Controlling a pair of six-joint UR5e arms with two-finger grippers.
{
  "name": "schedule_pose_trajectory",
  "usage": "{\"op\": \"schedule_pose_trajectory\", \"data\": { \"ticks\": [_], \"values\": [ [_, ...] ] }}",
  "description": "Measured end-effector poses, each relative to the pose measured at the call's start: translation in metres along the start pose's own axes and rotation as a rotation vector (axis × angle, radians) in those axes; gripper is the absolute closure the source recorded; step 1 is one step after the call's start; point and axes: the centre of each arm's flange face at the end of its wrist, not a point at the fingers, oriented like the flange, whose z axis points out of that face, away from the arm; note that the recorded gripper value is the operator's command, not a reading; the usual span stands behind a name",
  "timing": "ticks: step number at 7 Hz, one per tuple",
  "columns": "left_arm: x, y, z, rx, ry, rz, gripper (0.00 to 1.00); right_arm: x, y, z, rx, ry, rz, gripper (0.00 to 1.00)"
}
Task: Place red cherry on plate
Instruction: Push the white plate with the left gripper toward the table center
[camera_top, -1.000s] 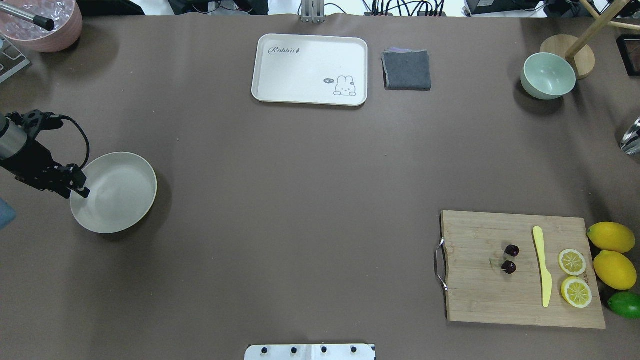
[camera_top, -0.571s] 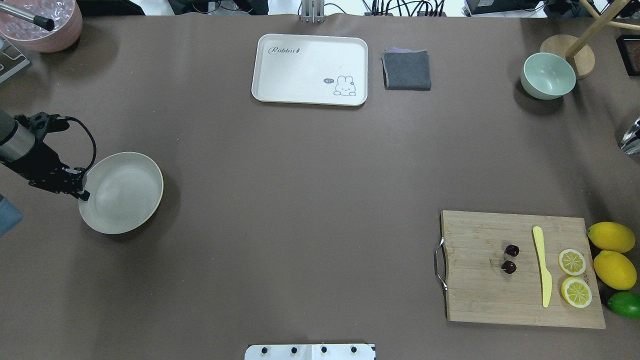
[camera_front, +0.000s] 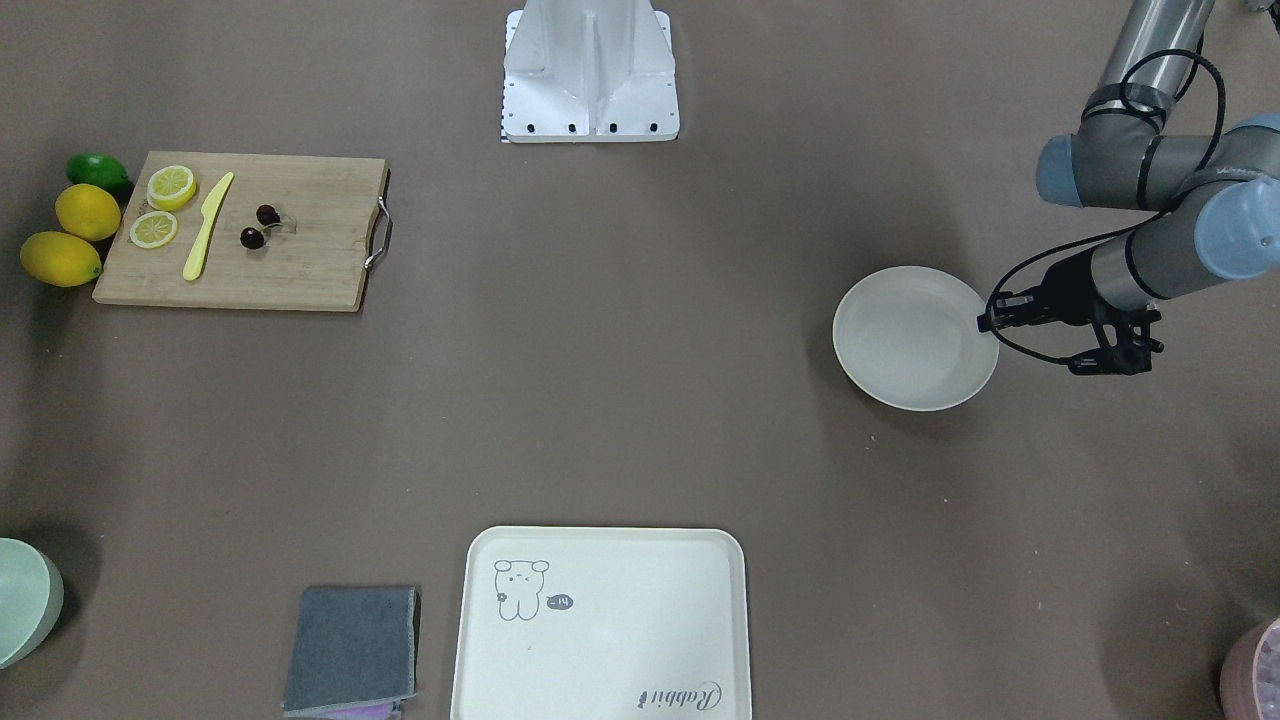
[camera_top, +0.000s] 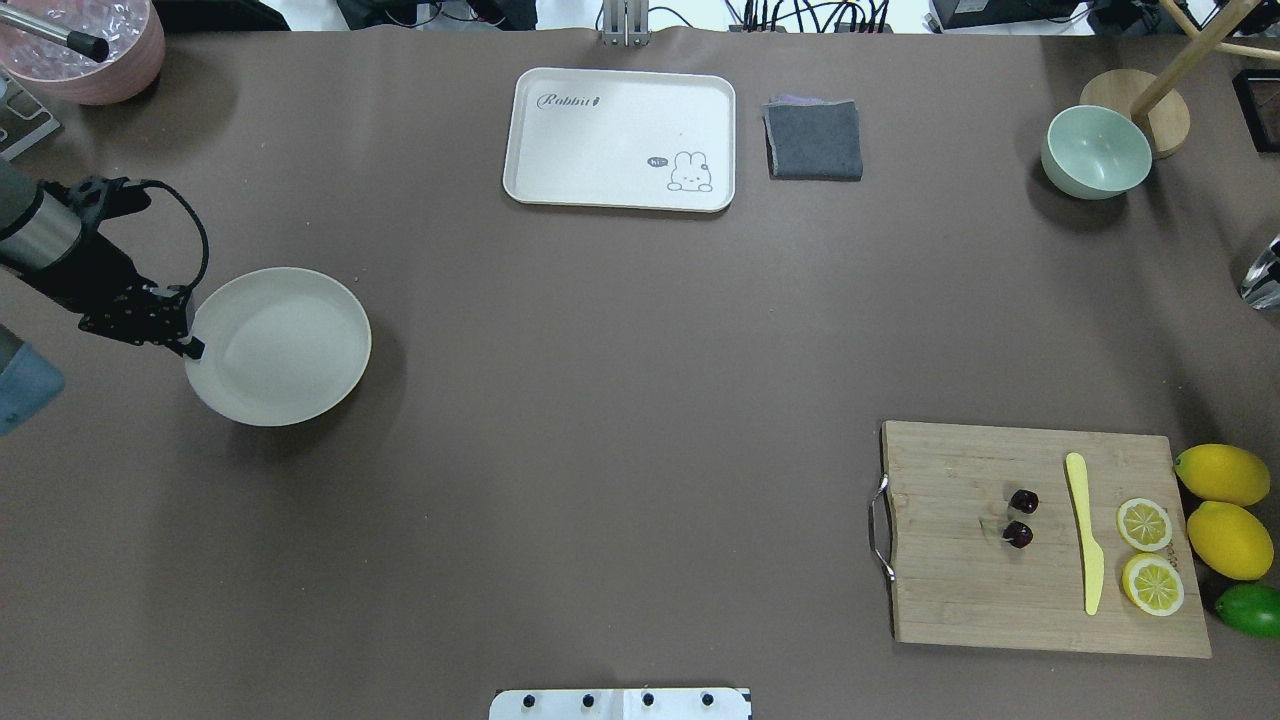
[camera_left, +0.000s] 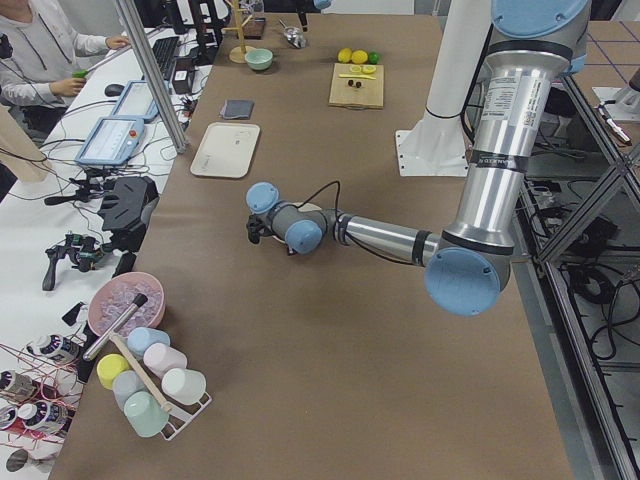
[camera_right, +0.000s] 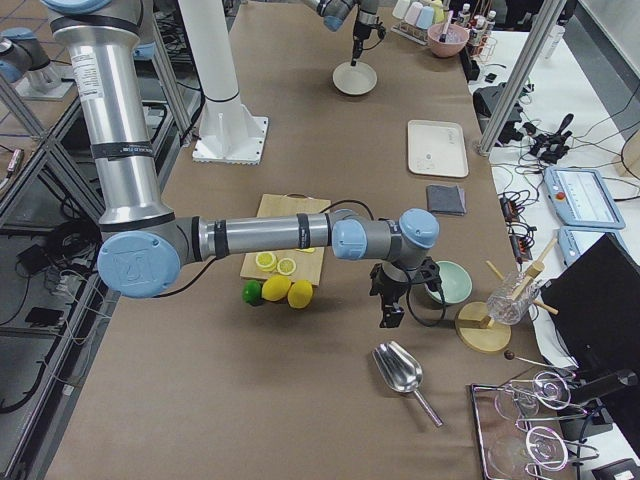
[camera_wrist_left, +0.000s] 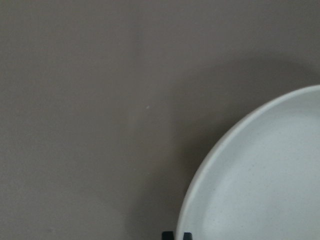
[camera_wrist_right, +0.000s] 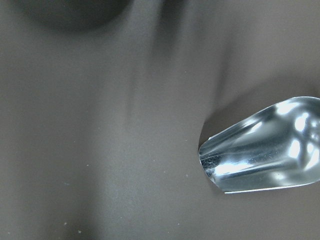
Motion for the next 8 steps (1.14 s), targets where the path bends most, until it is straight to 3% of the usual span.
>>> {"op": "schedule_pose_trajectory", "data": {
  "ticks": [2, 3, 6, 8],
  "values": [
    [0.090, -0.027, -0.028, 0.014, 0.020, -0.088, 1.00, 0.000, 0.000, 0.002, -0.005, -0.002, 0.001, 0.00],
    [0.133, -0.027, -0.025, 0.015, 0.022, -0.132, 1.00, 0.000, 0.000, 0.004, -0.008, -0.003, 0.002, 0.00],
    [0.278, 0.017, 0.037, 0.035, 0.002, -0.216, 1.00, 0.001, 0.000, 0.012, -0.023, -0.034, 0.011, 0.00],
    [0.345, 0.059, 0.085, 0.084, 0.008, -0.248, 1.00, 0.005, 0.002, 0.020, -0.037, -0.042, 0.020, 0.00]
  ]
}}
